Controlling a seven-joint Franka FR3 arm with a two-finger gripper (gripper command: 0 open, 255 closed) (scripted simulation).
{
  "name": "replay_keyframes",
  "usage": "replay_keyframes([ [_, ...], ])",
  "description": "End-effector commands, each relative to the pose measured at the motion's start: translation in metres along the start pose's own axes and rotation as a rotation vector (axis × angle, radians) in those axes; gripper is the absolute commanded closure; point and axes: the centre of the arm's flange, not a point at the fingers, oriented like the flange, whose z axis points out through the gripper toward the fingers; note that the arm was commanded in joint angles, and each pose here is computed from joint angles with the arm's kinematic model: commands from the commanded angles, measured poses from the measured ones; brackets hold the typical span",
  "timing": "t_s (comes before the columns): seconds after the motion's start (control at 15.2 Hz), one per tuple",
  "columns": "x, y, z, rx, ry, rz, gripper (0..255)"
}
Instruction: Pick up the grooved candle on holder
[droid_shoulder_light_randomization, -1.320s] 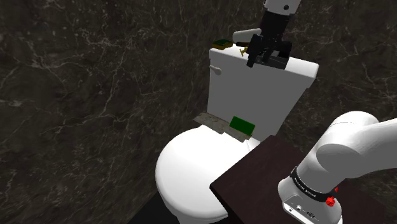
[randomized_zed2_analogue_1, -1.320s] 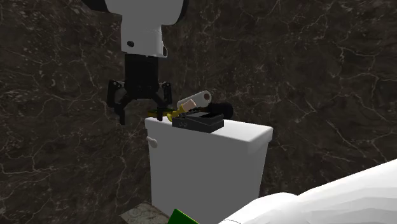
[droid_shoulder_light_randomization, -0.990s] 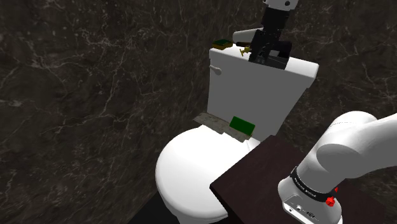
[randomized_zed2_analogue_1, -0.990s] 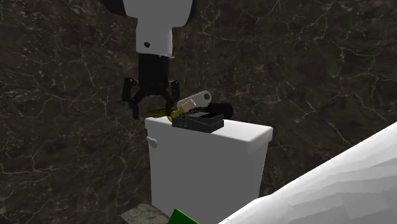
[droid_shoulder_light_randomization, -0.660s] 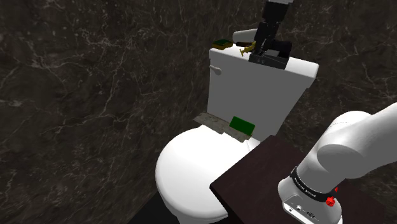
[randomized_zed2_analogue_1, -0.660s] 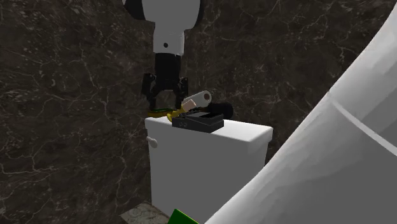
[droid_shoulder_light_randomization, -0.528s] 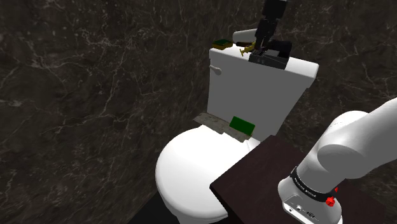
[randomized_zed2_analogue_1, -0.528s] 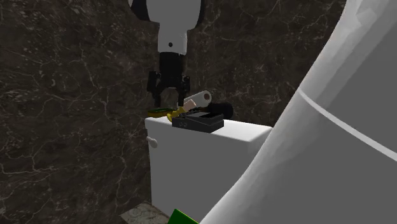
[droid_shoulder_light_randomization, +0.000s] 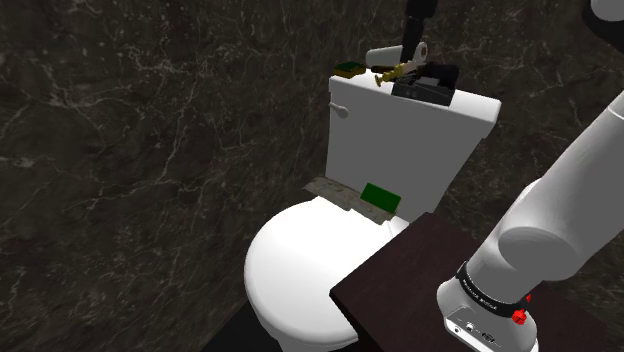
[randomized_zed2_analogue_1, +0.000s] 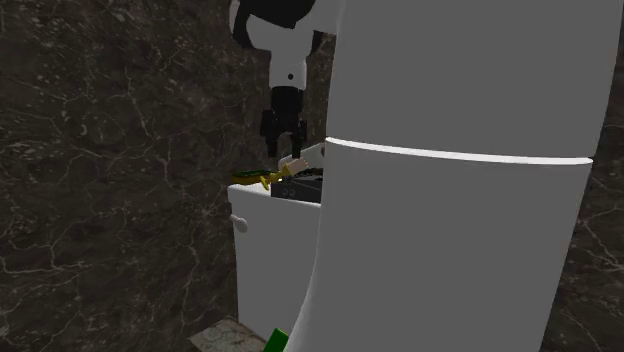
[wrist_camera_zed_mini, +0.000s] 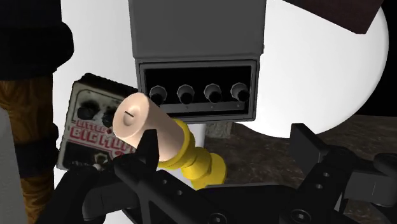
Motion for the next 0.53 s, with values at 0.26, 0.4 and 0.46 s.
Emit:
replay_keyframes([
  [0.26, 0.021, 0.031, 0.01, 0.015, -0.023, -0.06, 0],
  [0.4, 0.021, 0.032, 0.021, 0.015, -0.023, -0.06, 0],
  [0.46, 0.021, 0.032, 0.026, 0.015, -0.023, -0.06, 0],
])
